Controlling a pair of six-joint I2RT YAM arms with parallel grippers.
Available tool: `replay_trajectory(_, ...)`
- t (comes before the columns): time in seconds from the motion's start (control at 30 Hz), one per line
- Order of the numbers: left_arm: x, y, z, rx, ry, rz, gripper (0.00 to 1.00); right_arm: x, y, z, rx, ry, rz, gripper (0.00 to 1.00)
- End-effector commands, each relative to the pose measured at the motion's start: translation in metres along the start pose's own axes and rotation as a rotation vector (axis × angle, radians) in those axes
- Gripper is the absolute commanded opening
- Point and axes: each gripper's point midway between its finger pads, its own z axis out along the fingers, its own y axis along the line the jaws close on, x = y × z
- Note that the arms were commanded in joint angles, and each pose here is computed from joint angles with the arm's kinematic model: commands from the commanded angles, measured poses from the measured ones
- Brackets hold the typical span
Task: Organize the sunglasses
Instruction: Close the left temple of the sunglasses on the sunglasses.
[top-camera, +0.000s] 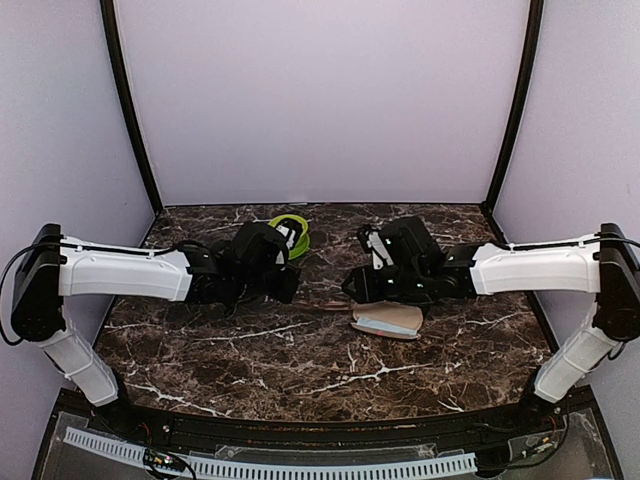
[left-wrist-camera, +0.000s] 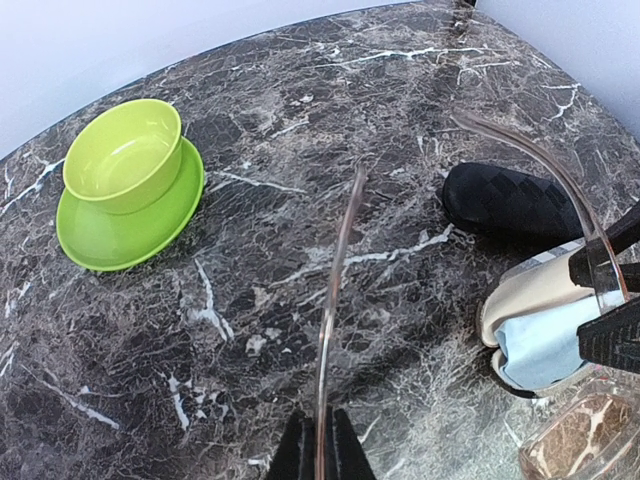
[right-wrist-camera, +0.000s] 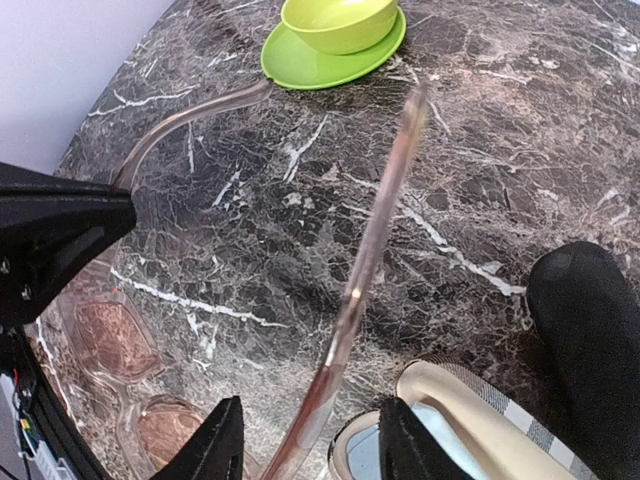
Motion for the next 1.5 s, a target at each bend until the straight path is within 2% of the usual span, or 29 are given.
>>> replay_trajectory(0.0,-0.021,0.008,-0.016,-0.021,-0.081,-0.053,0.0,0.008,-0.003,0.0,0.039,0.003,-0.047,0.49)
replay_trajectory(0.2,-0.013,0.005,-0.014,0.001,-0.074,-0.042,0.0,0.007,0.008,0.002,0.038,0.01,-0.113,0.52)
replay_trajectory(0.53,-0.002,0.006,-0.01,0.0,-0.057,-0.019,0.0,0.012,0.029,0.01,-0.024,0.038,-0.192,0.51)
replay_trajectory(1.0,0.004,0.006,-0.006,-0.006,-0.043,-0.005,0.0,0.024,0.06,0.015,-0.183,0.081,-0.225,0.52)
replay_trajectory(1.2,0.008,0.006,-0.004,-0.01,-0.037,0.003,0.0,0.033,0.074,0.011,-0.285,0.102,-0.253,0.59)
replay_trajectory(1.33,0.011,0.006,-0.004,-0.008,-0.035,0.006,0.0,0.036,0.07,0.01,-0.277,0.102,-0.24,0.65)
replay_trajectory(1.4,0.013,0.007,-0.004,-0.008,-0.033,0.009,0.0,0.03,0.069,0.006,-0.266,0.084,-0.235,0.74)
replay_trajectory(1.47,0.013,0.007,-0.004,-0.008,-0.033,0.013,0.0,0.029,0.069,0.005,-0.262,0.08,-0.235,0.78)
